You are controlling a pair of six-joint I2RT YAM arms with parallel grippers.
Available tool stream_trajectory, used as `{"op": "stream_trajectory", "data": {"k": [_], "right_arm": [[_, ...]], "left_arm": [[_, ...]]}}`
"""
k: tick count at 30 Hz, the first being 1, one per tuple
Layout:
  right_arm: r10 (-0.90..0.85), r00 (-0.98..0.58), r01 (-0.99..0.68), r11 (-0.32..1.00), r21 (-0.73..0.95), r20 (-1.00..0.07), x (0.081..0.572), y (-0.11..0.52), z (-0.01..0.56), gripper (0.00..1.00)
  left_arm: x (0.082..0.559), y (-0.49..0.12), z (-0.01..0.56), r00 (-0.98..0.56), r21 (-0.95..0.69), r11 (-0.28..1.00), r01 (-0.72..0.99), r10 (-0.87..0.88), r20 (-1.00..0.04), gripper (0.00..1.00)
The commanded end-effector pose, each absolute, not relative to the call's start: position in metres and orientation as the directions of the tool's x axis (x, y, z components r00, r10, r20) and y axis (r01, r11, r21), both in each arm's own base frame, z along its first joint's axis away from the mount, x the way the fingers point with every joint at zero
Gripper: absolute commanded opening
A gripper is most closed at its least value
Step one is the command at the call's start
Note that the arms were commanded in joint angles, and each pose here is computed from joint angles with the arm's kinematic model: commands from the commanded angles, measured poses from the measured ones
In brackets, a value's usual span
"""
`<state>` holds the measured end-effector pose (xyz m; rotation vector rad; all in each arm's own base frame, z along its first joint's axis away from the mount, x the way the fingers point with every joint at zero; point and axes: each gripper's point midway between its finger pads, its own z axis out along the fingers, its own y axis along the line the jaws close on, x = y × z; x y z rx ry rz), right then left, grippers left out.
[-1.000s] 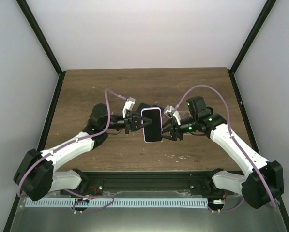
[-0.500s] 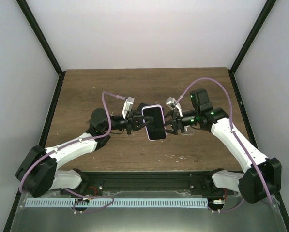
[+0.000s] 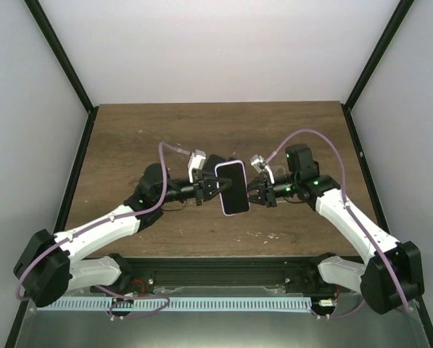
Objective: Take the phone out of the phone case
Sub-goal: Remove the phone case from the phone.
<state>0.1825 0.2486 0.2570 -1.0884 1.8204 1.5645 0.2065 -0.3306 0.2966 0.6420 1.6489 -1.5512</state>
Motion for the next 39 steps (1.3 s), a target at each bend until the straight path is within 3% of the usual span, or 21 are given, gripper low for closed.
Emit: {"op": "stream_trajectory", "data": {"k": [1,6,13,17,22,24,31,39], "right_arm": [[-0.179,-0.524,-0.844,-0.021,0.536,-0.833,0.174,0.253,0.268,0.01],[-0.131,-0.684,-0.724,0.237,0.647,-0.717,0.207,0.248,0.22,0.01],[-0.079,-0.795,-0.581,0.384,0.717,-0.601,0.223,0.242,0.176,0.01],[-0.05,-0.827,-0.506,0.5,0.703,-0.56,0.238,0.233,0.165,0.01],[0.043,-0.907,-0.228,0.787,0.573,-0.419,0.262,0.193,0.128,0.01],[0.08,-0.917,-0.149,0.839,0.523,-0.39,0.264,0.178,0.123,0.01],[0.125,-0.953,-0.06,0.813,0.58,-0.275,0.247,0.18,0.108,0.01],[0.166,-0.944,-0.041,0.798,0.602,-0.284,0.25,0.175,0.095,0.01]], "left_arm": [[0.241,-0.317,0.197,-0.75,-0.689,0.462,0.559,-0.072,-0.657,0.09],[0.26,-0.309,0.19,-0.742,-0.675,0.529,0.515,-0.12,-0.66,0.39],[0.28,-0.278,0.174,-0.716,-0.585,0.709,0.394,-0.162,-0.679,0.55],[0.282,-0.265,0.163,-0.704,-0.489,0.797,0.354,-0.117,-0.701,0.56],[0.264,-0.287,0.169,-0.674,-0.405,0.802,0.439,-0.004,-0.738,0.52],[0.257,-0.296,0.172,-0.661,-0.396,0.795,0.459,0.008,-0.751,0.51],[0.238,-0.338,0.165,-0.622,-0.353,0.781,0.516,0.058,-0.781,0.5],[0.213,-0.403,0.15,-0.492,-0.199,0.724,0.66,0.216,-0.844,0.5]]}}
